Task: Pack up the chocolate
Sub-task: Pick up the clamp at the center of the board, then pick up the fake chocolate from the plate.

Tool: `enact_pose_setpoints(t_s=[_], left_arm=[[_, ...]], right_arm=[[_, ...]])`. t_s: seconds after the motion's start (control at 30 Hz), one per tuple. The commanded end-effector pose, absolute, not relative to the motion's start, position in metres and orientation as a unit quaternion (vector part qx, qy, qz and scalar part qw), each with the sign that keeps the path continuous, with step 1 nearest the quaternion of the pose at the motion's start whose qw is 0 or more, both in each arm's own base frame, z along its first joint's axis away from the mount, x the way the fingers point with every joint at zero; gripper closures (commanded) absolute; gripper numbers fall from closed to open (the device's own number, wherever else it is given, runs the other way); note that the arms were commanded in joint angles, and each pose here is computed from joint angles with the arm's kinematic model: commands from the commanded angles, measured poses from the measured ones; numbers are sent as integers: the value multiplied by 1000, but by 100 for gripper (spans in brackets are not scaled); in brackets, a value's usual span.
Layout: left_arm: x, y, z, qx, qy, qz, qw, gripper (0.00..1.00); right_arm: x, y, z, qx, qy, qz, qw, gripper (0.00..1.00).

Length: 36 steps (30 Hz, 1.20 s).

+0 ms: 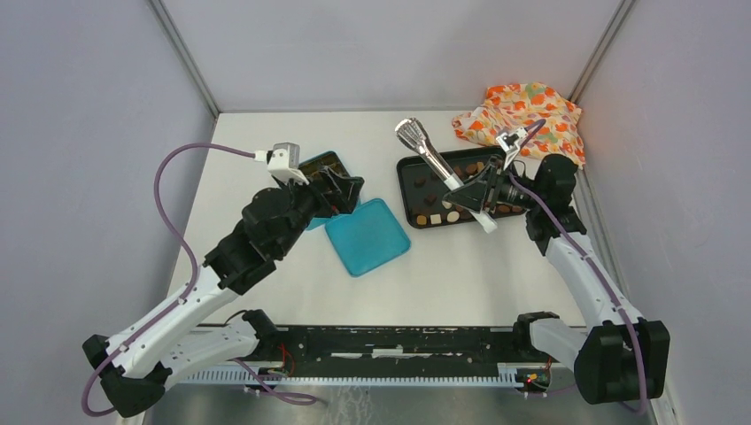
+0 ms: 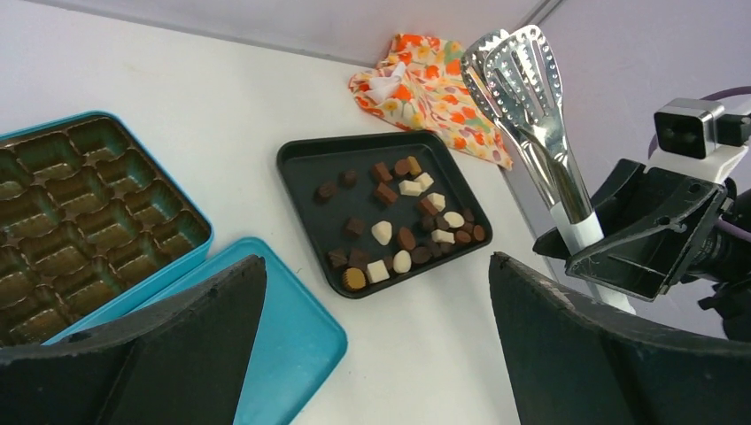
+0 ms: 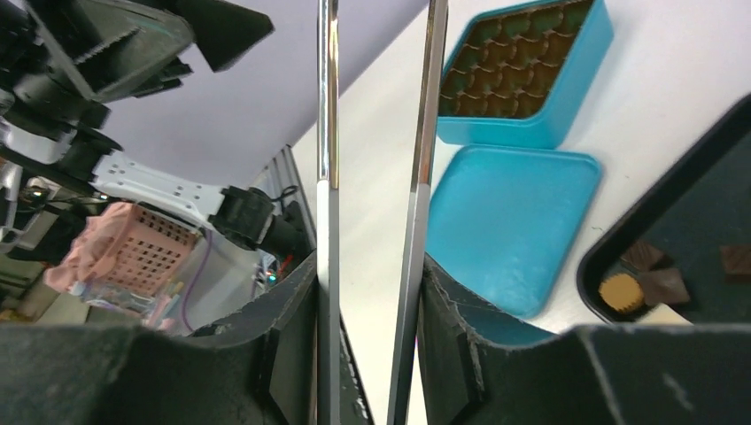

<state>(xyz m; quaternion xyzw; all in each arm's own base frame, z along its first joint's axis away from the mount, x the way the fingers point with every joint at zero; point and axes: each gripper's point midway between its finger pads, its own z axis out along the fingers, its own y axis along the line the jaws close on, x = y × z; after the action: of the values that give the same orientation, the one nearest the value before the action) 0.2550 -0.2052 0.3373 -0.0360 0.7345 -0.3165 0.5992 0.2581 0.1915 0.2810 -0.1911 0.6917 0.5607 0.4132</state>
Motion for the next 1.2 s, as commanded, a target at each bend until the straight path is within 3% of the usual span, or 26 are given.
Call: enact_pose_setpoints(t_s=[0.0, 0.2, 0.37, 0.63, 0.87, 1.17], left_arm=[[261, -192, 318, -27, 755, -258, 603, 0], [269, -178, 277, -38, 801, -194, 566, 0], [279, -182, 252, -31, 825, -203, 526, 0], [297, -185, 226, 1, 845, -186, 501, 0], [306, -188, 224, 13, 842, -181, 507, 0], [313, -192, 226, 16, 838, -183, 514, 0]], right_arm=[[275, 178, 273, -220, 710, 500, 444, 57], [308, 140, 239, -265, 779, 335, 459, 57], [324, 103, 207, -294, 828, 210, 428, 57], [338, 58, 163, -314, 877, 93, 351, 57], [333, 32, 133, -308, 902, 33, 301, 57], [341, 31, 114, -303, 912, 37, 273, 57]])
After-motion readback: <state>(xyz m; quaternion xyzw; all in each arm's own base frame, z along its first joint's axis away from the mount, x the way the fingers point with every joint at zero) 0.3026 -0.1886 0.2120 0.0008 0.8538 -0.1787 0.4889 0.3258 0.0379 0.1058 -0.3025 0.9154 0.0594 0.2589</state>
